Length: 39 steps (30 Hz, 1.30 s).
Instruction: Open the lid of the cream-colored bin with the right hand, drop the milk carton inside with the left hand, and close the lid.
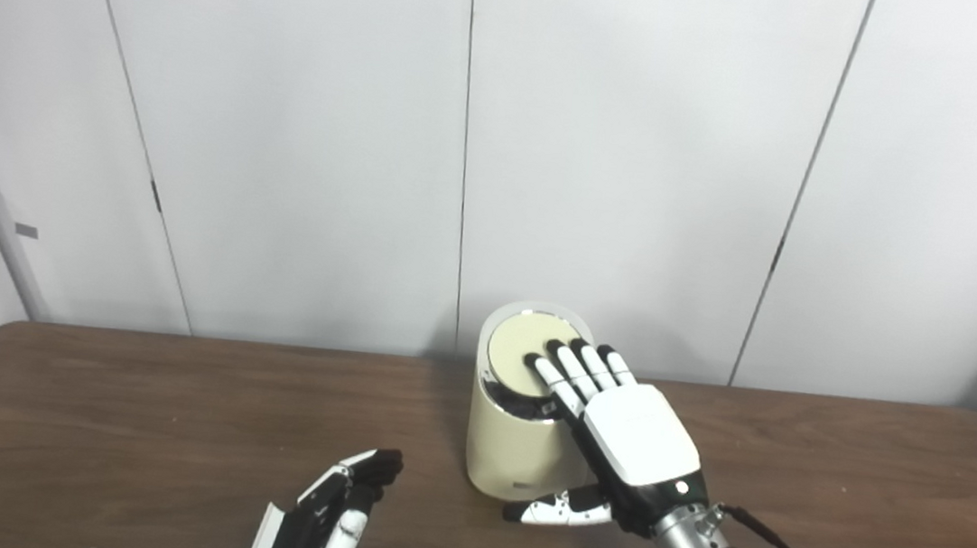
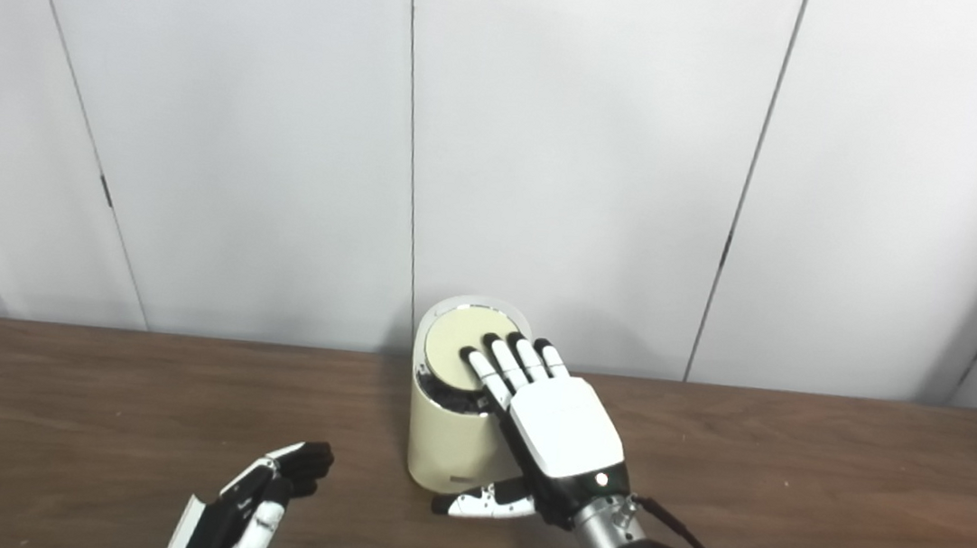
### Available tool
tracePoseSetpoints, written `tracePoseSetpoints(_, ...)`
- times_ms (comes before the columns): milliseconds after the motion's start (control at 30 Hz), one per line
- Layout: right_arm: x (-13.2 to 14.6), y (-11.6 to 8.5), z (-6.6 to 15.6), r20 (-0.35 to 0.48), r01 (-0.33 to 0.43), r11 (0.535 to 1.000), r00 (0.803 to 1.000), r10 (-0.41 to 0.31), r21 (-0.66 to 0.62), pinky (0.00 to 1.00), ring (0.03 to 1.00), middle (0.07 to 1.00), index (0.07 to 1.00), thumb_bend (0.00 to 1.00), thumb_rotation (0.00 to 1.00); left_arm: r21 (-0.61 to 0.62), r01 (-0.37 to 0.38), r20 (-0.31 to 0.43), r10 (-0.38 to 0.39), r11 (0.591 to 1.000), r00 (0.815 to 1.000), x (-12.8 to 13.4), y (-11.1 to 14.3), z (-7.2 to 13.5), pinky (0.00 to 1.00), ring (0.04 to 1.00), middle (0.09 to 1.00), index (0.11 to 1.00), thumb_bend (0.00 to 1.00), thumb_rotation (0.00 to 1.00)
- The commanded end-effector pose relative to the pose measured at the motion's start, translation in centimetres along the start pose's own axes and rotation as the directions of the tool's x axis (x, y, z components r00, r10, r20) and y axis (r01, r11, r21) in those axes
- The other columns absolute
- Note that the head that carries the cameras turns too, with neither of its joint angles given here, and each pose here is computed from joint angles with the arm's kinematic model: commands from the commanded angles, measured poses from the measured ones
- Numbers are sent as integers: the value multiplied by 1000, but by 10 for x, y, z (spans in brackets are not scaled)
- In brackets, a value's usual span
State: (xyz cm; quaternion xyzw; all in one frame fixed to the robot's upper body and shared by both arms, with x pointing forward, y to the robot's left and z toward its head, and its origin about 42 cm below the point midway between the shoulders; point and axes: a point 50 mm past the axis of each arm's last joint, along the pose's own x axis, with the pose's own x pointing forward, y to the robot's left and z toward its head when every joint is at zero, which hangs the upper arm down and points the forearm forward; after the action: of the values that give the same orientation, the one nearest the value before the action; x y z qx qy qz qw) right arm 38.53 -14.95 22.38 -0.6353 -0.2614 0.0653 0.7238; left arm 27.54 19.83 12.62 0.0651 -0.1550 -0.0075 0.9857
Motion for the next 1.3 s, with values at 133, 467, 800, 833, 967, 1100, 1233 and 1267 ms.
tracePoseSetpoints(133,15,-42,5,-5,171,984,985,-171,47,1000,1000,1000,1000,722,705,-6,-3,64,3,1000,998,9,-1,8,799,802,786,794,425,855)
tracePoseSetpoints(467,-14,-83,0,-91,416,845,907,-411,335,947,1000,997,951,568,714,-7,-6,74,7,1000,997,11,4,5,787,804,797,799,410,860)
tracePoseSetpoints(800,-93,-42,-19,-262,527,632,844,-469,567,615,758,783,750,277,560,15,-25,69,24,1000,997,9,10,9,736,780,780,778,256,657)
tracePoseSetpoints(833,-102,-35,-19,-291,532,602,841,-456,595,599,745,777,746,263,554,14,-32,70,31,999,997,8,11,10,727,775,775,772,244,620)
tracePoseSetpoints(967,-126,-14,-18,-353,525,553,849,-394,647,573,710,752,733,213,501,15,-56,66,55,998,996,5,16,13,703,755,755,754,222,508)
tracePoseSetpoints(1100,-149,5,-15,-397,513,499,858,-326,699,608,721,755,735,238,410,24,-78,63,77,997,995,1,21,17,691,739,744,744,206,396)
tracePoseSetpoints(1233,-164,17,-11,-426,505,422,863,-271,753,622,729,763,730,268,386,25,-111,72,109,993,991,-4,27,20,669,724,734,733,203,321)
tracePoseSetpoints(1267,-168,19,-10,-434,504,416,863,-256,757,622,730,765,728,265,384,15,-121,70,119,993,990,-6,28,21,662,720,731,728,205,308)
